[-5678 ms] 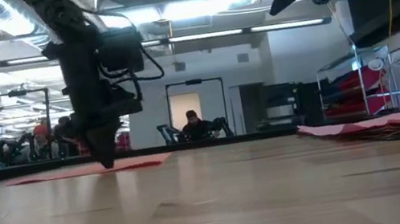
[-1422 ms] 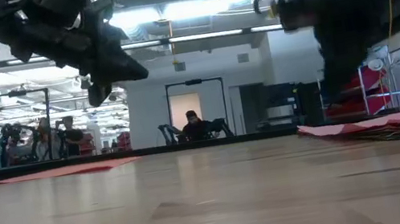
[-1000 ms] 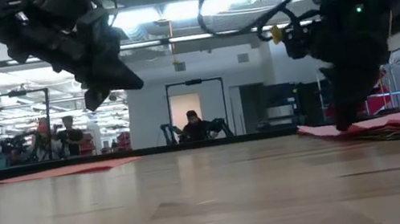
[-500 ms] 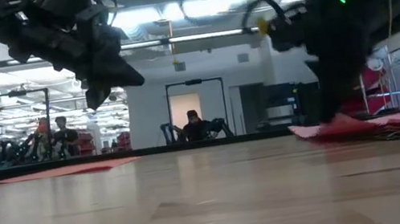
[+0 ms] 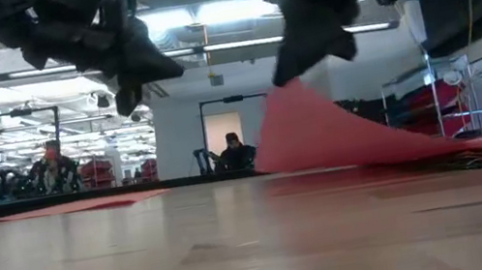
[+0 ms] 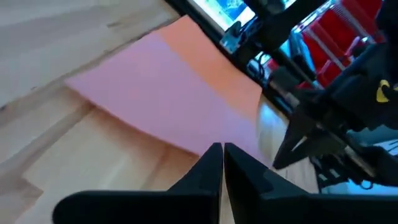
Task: Organize paper
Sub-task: Move the pink color paper to the bottom left of the table
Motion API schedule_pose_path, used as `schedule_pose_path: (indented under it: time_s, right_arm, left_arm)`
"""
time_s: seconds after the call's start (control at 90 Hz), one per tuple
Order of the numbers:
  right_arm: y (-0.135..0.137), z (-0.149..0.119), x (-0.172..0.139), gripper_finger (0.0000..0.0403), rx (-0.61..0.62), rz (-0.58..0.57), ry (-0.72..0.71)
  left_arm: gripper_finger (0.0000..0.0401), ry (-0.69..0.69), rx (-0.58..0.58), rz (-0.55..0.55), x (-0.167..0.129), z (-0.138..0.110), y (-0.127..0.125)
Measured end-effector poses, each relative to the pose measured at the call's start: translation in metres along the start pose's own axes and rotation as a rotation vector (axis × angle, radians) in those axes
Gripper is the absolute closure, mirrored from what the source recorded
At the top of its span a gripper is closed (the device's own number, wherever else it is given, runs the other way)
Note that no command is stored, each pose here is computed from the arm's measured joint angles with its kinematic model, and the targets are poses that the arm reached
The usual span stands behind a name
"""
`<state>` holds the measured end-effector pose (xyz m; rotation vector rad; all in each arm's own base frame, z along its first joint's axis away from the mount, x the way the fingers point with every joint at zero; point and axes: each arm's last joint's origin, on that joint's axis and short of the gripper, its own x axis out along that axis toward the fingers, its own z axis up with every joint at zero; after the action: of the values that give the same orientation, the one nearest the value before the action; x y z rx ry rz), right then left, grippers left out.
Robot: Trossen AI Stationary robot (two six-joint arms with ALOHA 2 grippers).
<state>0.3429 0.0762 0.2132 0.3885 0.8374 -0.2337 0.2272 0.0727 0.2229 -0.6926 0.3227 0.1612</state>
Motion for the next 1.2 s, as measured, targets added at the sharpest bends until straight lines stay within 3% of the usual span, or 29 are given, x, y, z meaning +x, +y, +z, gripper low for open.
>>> schedule_pose_path:
  time_s: [0.2, 0.356, 0.478, 0.622, 0.711, 0.811, 0.978, 1.2]
  right_arm:
    - [-0.005, 0.012, 0.002, 0.0403, -0.008, 0.020, -0.062]
    - [-0.005, 0.023, 0.017, 0.0396, 0.005, 0.136, -0.118]
    - [-0.004, 0.028, 0.025, 0.0358, 0.021, 0.209, -0.147]
    - [-0.006, 0.028, 0.028, 0.0297, 0.043, 0.222, -0.136]
    - [-0.009, 0.031, 0.026, 0.0281, 0.049, 0.220, -0.140]
    - [-0.012, 0.035, 0.022, 0.0300, 0.053, 0.218, -0.156]
    - [-0.022, 0.044, 0.008, 0.0390, 0.044, 0.203, -0.176]
    - [-0.039, 0.066, -0.030, 0.0401, -0.052, 0.267, -0.266]
  left_arm:
    - [0.0401, 0.000, -0.007, 0.002, -0.001, 0.003, 0.001]
    - [0.0401, 0.004, -0.007, 0.002, -0.001, 0.003, 0.001]
    - [0.0401, 0.019, -0.011, 0.011, -0.001, 0.002, 0.002]
    - [0.0401, 0.052, -0.002, 0.031, -0.001, -0.002, 0.004]
    - [0.0401, 0.072, 0.015, 0.042, -0.001, -0.004, 0.005]
    - [0.0401, 0.096, 0.056, 0.049, -0.001, -0.007, 0.004]
    - [0.0401, 0.133, 0.117, 0.077, 0.001, -0.013, 0.003]
    - [0.0401, 0.120, 0.179, 0.108, 0.005, -0.017, 0.000]
